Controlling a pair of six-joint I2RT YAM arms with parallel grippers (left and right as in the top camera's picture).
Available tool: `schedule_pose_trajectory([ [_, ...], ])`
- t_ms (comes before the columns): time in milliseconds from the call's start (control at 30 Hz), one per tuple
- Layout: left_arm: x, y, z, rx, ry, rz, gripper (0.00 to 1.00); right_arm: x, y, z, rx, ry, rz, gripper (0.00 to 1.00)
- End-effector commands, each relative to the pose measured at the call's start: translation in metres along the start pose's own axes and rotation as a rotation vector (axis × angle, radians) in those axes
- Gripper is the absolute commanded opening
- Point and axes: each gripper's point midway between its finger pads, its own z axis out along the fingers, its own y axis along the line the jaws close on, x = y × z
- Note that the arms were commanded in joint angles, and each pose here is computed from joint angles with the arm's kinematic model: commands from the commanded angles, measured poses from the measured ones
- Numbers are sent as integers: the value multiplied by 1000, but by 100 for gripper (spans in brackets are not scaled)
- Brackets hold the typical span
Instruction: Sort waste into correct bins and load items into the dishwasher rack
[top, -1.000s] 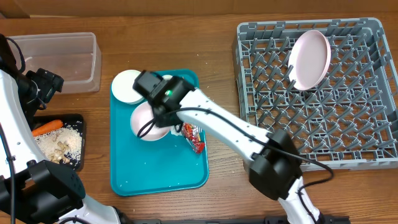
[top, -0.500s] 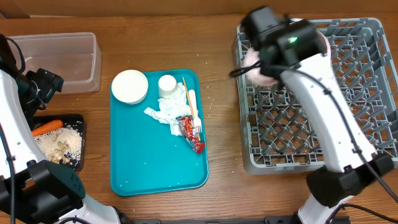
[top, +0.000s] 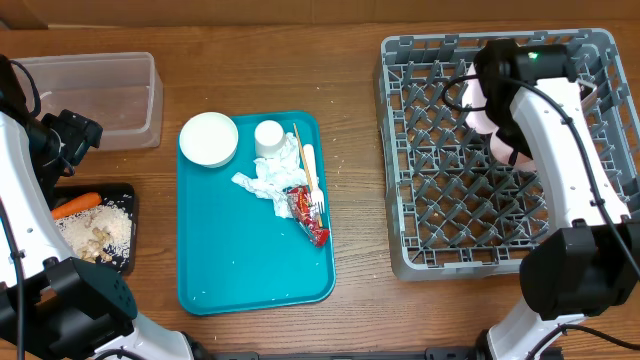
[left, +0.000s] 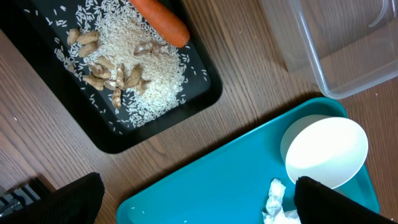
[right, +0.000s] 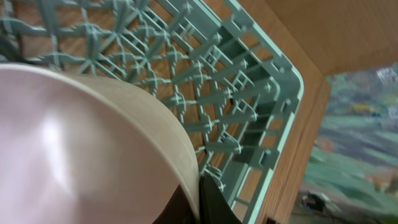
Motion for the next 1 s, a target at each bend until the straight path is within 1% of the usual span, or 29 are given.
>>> schedule_pose_trajectory([
  [0,0,2,4,-8,14,-17,100,-3,-5,-4,8,-36,79,4],
  [67,0,2,4,-8,15,-17,100,-3,-5,-4,7,-37,81,4],
  [133,0,2,4,-8,14,-17,100,-7,-9,-2,19,-49,126,4],
  [233,0,2,4,-8,14,-18,100,-21,-13,2,33,-99,187,4],
  [300,0,2,4,-8,14,-18,100,-31,-14,4,36,-131,217,7],
  [467,0,2,4,-8,14,-17,100,-39,-27,14,43,-106,287,4],
  [667,0,2,4,-8,14,-17,100,-75,-61,37,69,-143,482,5],
  [767,0,2,4,-8,14,-17,100,-94,-71,55,76,-161,528,4],
  [833,0,2,4,-8,14,-18,100,-114,-79,70,76,-188,496,4],
  [967,0,2,4,-8,14,-17,100,-133,-93,83,91,-214,437,4],
])
